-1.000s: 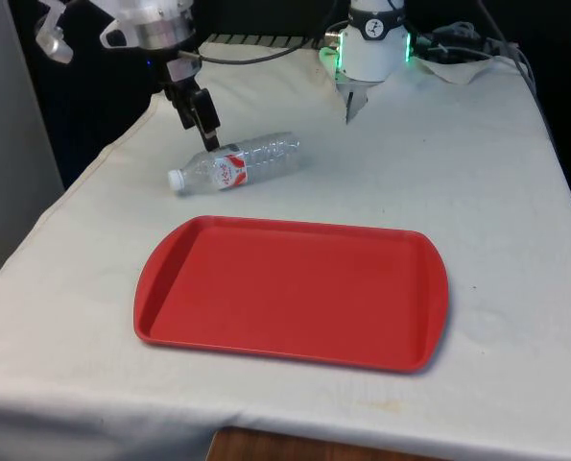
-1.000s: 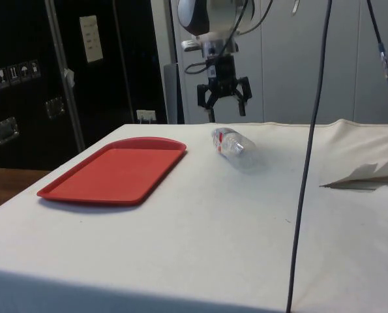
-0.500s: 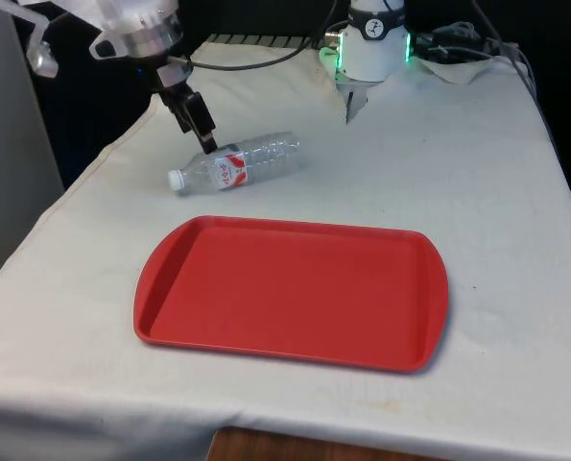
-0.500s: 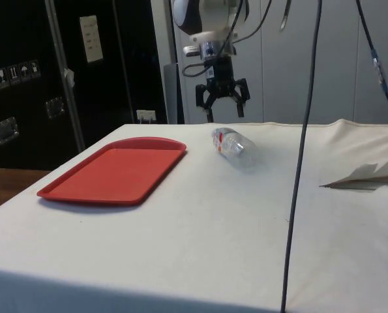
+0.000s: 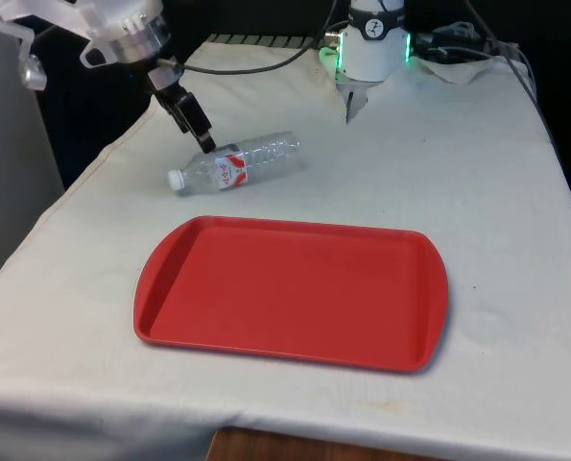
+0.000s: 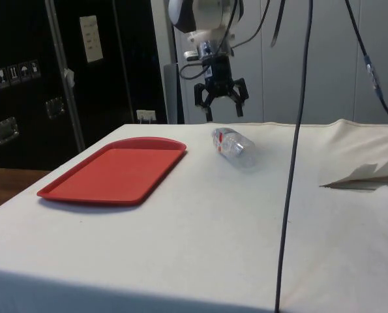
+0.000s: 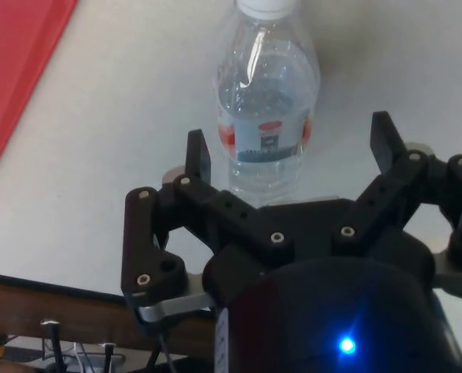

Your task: Place the bottle upright on the tray.

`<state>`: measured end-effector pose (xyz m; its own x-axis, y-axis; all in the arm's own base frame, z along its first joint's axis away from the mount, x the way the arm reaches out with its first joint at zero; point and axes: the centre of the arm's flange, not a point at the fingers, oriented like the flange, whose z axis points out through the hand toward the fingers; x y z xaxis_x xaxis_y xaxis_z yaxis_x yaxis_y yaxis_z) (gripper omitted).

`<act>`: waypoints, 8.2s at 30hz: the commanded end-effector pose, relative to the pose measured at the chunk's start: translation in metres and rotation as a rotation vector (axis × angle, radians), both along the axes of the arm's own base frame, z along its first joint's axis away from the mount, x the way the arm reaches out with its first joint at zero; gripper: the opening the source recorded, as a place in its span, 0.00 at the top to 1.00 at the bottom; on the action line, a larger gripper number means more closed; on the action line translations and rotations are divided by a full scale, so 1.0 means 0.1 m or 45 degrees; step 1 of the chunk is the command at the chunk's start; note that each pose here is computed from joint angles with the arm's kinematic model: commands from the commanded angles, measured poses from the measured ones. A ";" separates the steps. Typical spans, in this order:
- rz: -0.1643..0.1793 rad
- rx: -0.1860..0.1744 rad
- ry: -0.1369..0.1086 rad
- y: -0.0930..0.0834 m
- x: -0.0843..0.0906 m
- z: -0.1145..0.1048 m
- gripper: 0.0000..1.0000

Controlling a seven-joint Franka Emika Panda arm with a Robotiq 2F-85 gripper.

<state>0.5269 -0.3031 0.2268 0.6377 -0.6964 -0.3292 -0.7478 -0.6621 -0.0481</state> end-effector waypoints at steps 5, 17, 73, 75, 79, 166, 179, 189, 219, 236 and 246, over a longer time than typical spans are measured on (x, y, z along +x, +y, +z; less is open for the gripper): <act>-0.002 0.014 0.041 0.01 0.02 -0.06 0.00; -0.006 0.014 0.082 0.03 0.06 -0.14 0.00; -0.019 0.186 0.275 -0.06 0.21 -0.54 0.00; -0.018 0.210 0.283 -0.07 0.21 -0.58 0.00; -0.015 0.220 0.287 -0.08 0.22 -0.61 0.00; -0.007 0.373 0.410 -0.16 0.37 -0.99 0.00; 0.000 0.398 0.417 -0.15 0.35 -0.99 0.00; 0.007 0.413 0.418 -0.14 0.33 -1.03 0.00; 0.012 0.414 0.418 -0.10 0.33 -1.06 0.09; 0.012 0.421 0.427 -0.09 0.33 -1.03 0.67; 0.011 0.406 0.432 -0.06 0.34 -0.91 0.68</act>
